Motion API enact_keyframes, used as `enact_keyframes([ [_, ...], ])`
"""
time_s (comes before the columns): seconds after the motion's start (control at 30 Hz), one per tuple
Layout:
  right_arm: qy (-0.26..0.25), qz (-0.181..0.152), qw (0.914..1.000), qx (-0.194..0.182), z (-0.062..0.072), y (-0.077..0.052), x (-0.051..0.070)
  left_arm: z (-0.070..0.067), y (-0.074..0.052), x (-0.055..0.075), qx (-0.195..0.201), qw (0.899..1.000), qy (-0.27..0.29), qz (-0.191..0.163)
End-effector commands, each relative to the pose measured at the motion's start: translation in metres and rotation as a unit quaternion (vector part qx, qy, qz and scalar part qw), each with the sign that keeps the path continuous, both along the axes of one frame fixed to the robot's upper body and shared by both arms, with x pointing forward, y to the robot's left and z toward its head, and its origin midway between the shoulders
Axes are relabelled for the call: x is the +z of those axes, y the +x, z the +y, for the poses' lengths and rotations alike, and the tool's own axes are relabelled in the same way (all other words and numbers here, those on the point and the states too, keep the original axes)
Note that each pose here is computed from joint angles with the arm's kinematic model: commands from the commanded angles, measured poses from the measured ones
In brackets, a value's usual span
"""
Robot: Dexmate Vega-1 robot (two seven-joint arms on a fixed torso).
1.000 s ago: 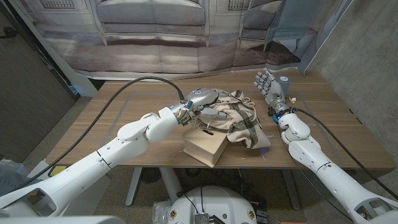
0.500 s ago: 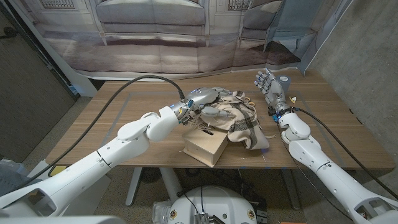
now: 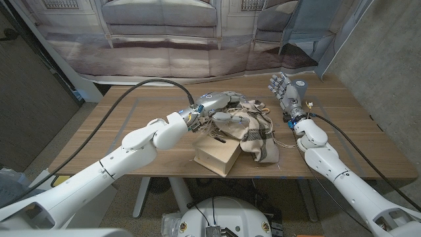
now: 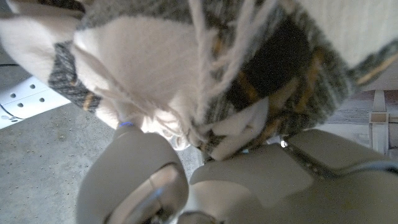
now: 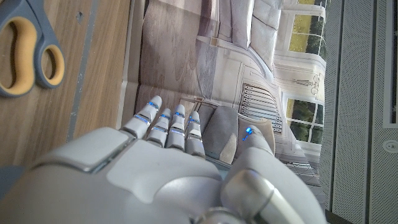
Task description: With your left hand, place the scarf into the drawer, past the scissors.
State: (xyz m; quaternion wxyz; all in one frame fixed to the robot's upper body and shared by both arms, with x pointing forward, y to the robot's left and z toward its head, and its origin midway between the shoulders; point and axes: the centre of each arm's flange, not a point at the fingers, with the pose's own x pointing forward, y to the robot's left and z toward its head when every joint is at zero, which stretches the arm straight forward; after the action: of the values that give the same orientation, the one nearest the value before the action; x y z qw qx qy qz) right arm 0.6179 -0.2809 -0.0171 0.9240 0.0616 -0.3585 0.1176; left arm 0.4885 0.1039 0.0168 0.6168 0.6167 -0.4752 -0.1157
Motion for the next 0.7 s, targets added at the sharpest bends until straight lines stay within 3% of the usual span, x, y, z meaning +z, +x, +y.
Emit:
enact_keyframes([
  [0.03,-0.003,-0.004,1.0,0.002,0.0017,0.0,0.0011,0.0011,-0.0079,0.0003,-0.002,1.0,-0.003,0.002],
  [0.7,-0.004,-0.002,1.0,0.001,-0.0011,-0.0043,0.0007,-0.0012,-0.0139,0.0026,0.004,1.0,-0.006,0.003],
])
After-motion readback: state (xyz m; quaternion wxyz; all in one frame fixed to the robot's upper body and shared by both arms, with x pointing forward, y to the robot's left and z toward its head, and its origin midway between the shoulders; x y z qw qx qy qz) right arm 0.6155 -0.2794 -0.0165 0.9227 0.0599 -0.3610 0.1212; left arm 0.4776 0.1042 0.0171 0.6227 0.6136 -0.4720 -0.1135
